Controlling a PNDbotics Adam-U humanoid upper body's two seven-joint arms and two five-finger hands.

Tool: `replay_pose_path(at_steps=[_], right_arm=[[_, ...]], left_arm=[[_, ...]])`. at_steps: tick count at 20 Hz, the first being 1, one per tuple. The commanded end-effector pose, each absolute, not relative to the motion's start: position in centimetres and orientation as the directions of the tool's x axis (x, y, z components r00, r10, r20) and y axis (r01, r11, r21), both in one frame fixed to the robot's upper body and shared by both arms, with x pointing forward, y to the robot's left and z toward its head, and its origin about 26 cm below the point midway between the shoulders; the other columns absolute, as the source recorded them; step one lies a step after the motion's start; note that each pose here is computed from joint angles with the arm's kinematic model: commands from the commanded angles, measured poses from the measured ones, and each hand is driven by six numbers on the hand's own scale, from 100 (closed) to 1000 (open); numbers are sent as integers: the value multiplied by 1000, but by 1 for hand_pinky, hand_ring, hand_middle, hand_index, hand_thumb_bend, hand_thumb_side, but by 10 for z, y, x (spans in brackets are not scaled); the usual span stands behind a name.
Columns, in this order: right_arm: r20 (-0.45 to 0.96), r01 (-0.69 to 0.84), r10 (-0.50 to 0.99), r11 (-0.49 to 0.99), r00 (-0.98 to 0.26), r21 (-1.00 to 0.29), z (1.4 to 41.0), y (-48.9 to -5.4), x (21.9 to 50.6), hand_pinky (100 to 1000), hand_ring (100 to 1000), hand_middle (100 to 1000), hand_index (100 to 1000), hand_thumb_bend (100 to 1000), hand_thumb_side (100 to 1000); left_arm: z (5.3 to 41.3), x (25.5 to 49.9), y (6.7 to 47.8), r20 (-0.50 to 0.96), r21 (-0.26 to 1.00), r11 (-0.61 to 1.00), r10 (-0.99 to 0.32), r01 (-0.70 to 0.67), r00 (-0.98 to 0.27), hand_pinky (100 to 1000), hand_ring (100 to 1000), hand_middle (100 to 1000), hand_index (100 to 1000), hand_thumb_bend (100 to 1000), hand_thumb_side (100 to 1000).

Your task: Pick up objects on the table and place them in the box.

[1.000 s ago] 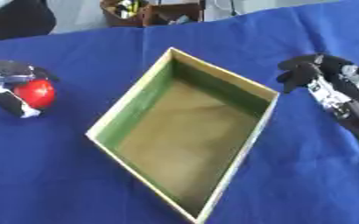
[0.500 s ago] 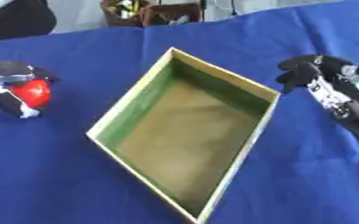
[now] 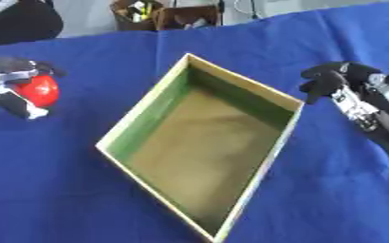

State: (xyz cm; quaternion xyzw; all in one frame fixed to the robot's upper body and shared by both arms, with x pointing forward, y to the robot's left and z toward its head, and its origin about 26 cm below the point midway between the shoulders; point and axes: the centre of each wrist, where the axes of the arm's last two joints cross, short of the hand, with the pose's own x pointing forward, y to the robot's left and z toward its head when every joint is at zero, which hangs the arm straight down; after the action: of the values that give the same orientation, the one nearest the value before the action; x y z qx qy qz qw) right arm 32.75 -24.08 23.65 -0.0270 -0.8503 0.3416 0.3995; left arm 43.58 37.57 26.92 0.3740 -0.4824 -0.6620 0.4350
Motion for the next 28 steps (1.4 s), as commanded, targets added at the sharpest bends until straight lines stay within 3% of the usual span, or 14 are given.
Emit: replay_pose_path(at_steps=[1,16,28], right_arm=[[649,-213,324,764,-689,-608,240,-242,325,782,745,489,767,100,789],[686,-244,286,788,-669,-566,232,-236,321,781,745,492,767,100,787],[687,-185,263,843,-677,-505,239,-236,315,779,744,496,765,100,779]], left_arm=[[301,425,376,-108,979,-160,-930,124,-350,368,683,908,1000,100,324],[361,382,260,-194,980,-165,-679,-109,-708,332,614,901,1000,100,330],[354,385,170,-168,981,-168,-513,-93,-842,316,596,895,1000,100,323]])
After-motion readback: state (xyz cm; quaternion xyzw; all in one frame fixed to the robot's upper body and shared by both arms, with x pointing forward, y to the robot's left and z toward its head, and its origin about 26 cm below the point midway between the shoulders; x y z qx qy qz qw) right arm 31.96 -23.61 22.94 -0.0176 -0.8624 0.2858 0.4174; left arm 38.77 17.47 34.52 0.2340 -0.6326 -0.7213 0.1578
